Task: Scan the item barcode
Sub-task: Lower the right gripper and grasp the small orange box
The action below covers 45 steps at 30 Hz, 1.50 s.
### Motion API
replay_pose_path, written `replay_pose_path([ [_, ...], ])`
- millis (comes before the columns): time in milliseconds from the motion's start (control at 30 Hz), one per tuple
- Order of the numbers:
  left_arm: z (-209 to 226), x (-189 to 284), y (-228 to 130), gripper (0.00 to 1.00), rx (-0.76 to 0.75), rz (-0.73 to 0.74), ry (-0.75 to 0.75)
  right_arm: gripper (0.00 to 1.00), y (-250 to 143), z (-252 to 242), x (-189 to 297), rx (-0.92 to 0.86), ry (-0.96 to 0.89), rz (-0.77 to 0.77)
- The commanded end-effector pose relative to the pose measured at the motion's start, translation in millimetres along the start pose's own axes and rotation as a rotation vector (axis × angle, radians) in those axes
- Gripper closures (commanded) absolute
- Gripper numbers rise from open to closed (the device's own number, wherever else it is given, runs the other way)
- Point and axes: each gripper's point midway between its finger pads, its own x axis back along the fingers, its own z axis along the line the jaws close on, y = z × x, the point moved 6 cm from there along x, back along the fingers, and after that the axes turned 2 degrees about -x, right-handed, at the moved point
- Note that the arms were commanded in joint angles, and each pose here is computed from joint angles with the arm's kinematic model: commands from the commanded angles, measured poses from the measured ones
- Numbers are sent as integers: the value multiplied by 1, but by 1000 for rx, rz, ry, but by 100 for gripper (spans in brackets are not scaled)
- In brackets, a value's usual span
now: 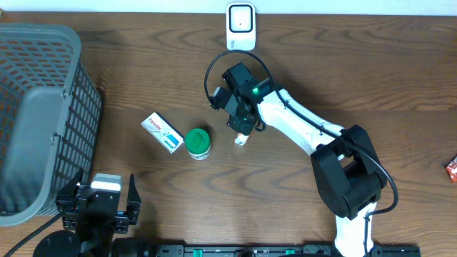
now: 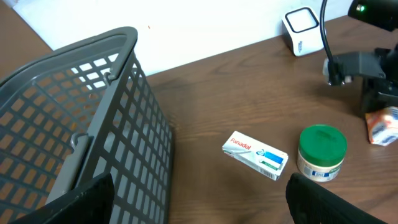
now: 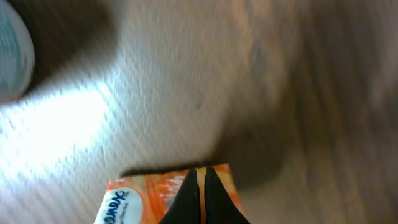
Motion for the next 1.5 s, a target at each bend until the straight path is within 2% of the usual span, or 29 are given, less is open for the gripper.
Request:
replay_pose_path([
  [0, 0, 0, 0, 14, 12, 3, -2, 99, -13, -4, 2, -47, -23, 63],
  [300, 0, 0, 0, 14, 12, 3, -2, 97, -14, -1, 19, -165, -24, 59],
  [367, 0, 0, 0, 13, 12, 2, -2, 28, -13, 0, 29, -173, -14, 38],
  [400, 0, 0, 0, 14, 12, 2, -2, 2, -11, 1, 36, -167, -8, 24],
  [500, 0, 0, 0, 14, 12, 2, -2, 1, -8, 2, 56, -136, -14, -18],
  [633, 0, 0, 0, 14, 12, 2, -2, 1, -5, 15, 83, 17, 74, -94],
  [733, 0, 0, 0, 14, 12, 2, -2, 1, -12, 20, 85, 113, 135, -84],
  [1067, 0, 0, 0, 14, 12, 2, -2, 1, -29, 7, 27, 61, 180, 56],
  [1267, 0, 0, 0, 14, 12, 3, -2, 1, -25, 4, 23, 66, 162, 37],
  [1467, 0, 0, 0, 14, 12, 3, -2, 1, -31, -1, 17, 61, 131, 84],
])
